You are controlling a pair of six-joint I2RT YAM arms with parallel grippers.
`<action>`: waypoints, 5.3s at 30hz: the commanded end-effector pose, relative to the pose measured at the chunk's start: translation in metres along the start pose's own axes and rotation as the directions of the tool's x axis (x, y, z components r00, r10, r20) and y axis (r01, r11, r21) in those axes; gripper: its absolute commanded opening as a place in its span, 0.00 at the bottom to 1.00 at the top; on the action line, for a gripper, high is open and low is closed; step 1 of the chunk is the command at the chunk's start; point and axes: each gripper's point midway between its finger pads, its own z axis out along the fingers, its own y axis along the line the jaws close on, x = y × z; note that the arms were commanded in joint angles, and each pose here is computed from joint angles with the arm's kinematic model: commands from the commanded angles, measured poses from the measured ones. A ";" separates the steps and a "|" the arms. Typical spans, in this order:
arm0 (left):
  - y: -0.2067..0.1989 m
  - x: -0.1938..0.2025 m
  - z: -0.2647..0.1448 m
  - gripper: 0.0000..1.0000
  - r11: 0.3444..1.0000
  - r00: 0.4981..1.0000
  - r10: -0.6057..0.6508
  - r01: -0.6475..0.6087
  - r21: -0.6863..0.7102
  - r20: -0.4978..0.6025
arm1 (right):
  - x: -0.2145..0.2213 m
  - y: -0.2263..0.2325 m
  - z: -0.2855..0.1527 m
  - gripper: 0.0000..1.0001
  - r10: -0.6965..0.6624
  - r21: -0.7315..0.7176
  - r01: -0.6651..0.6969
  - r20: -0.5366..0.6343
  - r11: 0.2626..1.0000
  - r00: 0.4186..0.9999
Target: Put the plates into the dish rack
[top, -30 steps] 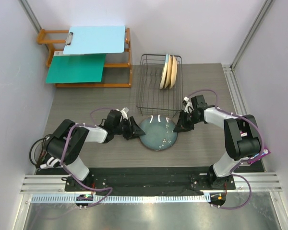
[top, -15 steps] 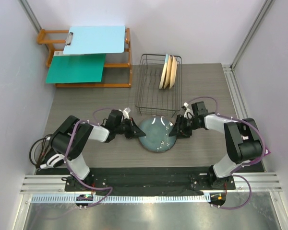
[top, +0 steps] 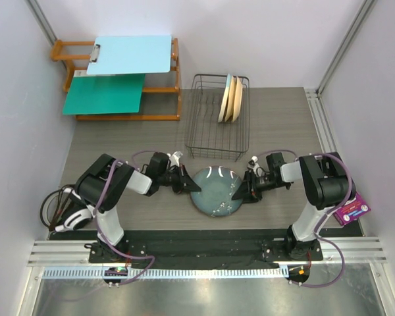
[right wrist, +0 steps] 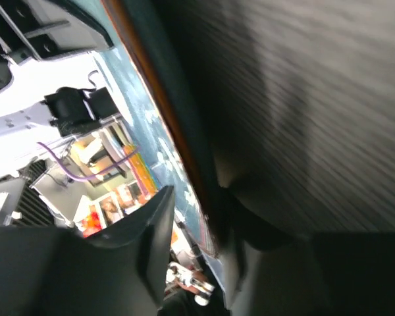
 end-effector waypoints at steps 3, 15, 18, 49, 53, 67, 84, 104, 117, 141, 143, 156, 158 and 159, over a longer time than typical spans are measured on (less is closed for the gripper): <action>0.031 0.046 0.015 0.00 0.991 0.993 -0.023 0.008 -0.131 -0.115 | 0.009 -0.021 0.005 0.21 0.059 0.093 -0.060 0.013 0.994 0.998; 0.013 0.065 0.012 0.00 0.994 0.981 0.031 -0.050 -0.094 -0.192 | -0.029 0.007 -0.022 0.14 0.015 -0.008 -0.013 0.264 1.000 0.964; 0.010 0.066 0.011 0.00 0.994 0.977 0.037 -0.058 -0.094 -0.212 | -0.031 0.017 -0.027 0.01 -0.010 -0.028 0.018 0.278 0.999 0.960; -0.060 -0.118 -0.116 0.00 0.670 0.718 0.694 -0.617 -0.413 0.055 | -0.001 0.161 -0.142 0.01 -0.633 0.289 0.563 0.339 0.774 0.696; -0.051 -0.152 -0.125 0.00 0.660 0.703 0.698 -0.557 -0.504 0.137 | -0.035 0.216 -0.173 0.01 -0.692 0.356 0.596 0.424 0.720 0.583; -0.006 -0.196 -0.076 0.00 0.738 0.775 0.595 -0.422 -0.527 0.212 | -0.175 0.335 -0.280 0.01 -0.625 0.577 0.276 0.770 0.768 0.129; -0.048 -0.212 -0.009 0.00 0.733 0.746 0.637 -0.508 -0.452 0.194 | -0.209 0.396 -0.279 0.01 -0.666 0.677 0.118 0.736 0.727 -0.118; -0.017 -0.212 -0.075 0.70 0.774 0.814 0.505 -0.280 -0.569 0.287 | -0.229 0.391 -0.213 0.01 -0.866 0.846 -0.197 0.465 0.496 -0.184; -0.018 -0.189 -0.133 1.00 0.764 0.779 0.523 -0.247 -0.597 0.347 | -0.269 0.340 -0.170 0.01 -0.910 0.881 -0.235 0.411 0.411 -0.049; -0.007 -0.186 -0.139 1.00 0.772 0.786 0.503 -0.222 -0.596 0.359 | -0.310 0.258 -0.140 0.01 -0.855 0.824 -0.356 0.506 0.441 0.112; -0.009 -0.187 -0.138 0.99 0.777 0.786 0.499 -0.219 -0.590 0.365 | -0.309 0.256 -0.144 0.01 -0.857 0.810 -0.396 0.505 0.431 0.100; -0.012 -0.183 -0.139 1.00 0.788 0.781 0.498 -0.225 -0.573 0.378 | -0.322 0.254 -0.124 0.28 -0.875 0.812 -0.423 0.476 0.402 0.083; -0.011 -0.182 -0.139 0.99 0.786 0.780 0.499 -0.224 -0.576 0.378 | -0.321 0.252 -0.123 0.32 -0.876 0.816 -0.418 0.474 0.399 0.089; -0.011 -0.182 -0.139 0.99 0.786 0.780 0.500 -0.226 -0.575 0.377 | -0.321 0.251 -0.123 0.38 -0.877 0.818 -0.415 0.472 0.397 0.091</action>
